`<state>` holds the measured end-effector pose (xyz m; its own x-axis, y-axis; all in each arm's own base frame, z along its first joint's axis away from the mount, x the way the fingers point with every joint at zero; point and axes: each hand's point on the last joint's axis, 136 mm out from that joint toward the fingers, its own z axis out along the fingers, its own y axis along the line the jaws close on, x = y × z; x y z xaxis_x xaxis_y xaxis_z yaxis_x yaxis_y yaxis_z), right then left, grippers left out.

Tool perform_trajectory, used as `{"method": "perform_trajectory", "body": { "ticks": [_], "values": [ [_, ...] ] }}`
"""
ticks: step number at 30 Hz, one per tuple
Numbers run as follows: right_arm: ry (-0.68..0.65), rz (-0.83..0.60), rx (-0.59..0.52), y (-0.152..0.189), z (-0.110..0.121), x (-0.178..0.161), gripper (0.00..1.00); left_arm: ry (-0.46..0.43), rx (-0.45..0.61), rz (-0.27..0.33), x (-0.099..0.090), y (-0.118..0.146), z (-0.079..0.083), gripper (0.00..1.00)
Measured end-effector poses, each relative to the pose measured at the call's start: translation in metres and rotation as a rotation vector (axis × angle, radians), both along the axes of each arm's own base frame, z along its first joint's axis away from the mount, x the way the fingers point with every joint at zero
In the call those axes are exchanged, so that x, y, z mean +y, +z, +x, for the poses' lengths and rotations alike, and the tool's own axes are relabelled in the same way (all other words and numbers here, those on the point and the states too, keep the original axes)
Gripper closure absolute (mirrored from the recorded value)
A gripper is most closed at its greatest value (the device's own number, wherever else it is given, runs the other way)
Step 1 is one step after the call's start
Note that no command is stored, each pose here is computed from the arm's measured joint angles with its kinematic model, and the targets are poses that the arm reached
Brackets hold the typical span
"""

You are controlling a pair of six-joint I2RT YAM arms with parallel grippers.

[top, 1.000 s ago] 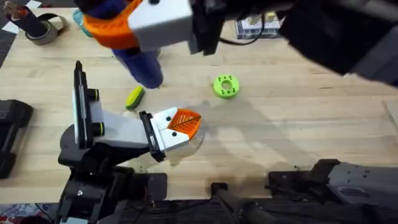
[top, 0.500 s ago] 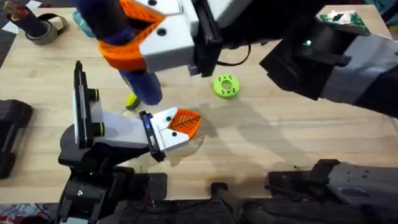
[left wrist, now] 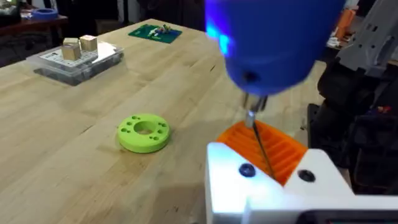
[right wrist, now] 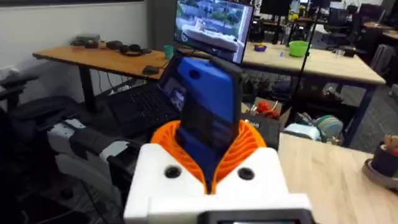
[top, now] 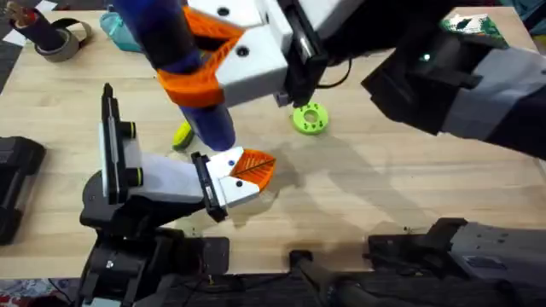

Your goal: Pick up the gripper from the table and insert it into the empty holder that is missing its gripper. Then pick up a screw, insert it into the mounting hole, and use the screwdriver to tighten it. Finally, clean up the table by picking up the vegetable and placing it into the bucket.

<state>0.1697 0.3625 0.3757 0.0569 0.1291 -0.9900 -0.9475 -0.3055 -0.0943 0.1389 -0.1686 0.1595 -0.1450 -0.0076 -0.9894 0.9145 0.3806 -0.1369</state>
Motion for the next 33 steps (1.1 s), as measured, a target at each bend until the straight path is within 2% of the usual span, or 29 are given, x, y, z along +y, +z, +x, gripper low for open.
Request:
{"method": "perform_trajectory", "body": {
  "ticks": [17, 33],
  "values": [
    [0.0, -0.031, 0.034, -0.018, 0.0, 0.0, 0.975, 0.0, 0.0, 0.0, 0.0, 0.0, 0.0, 0.992],
    [-0.006, -0.004, 0.007, -0.025, -0.005, 0.001, 0.975, 0.0, 0.0, 0.0, 0.0, 0.0, 0.0, 0.992]
  ]
}}
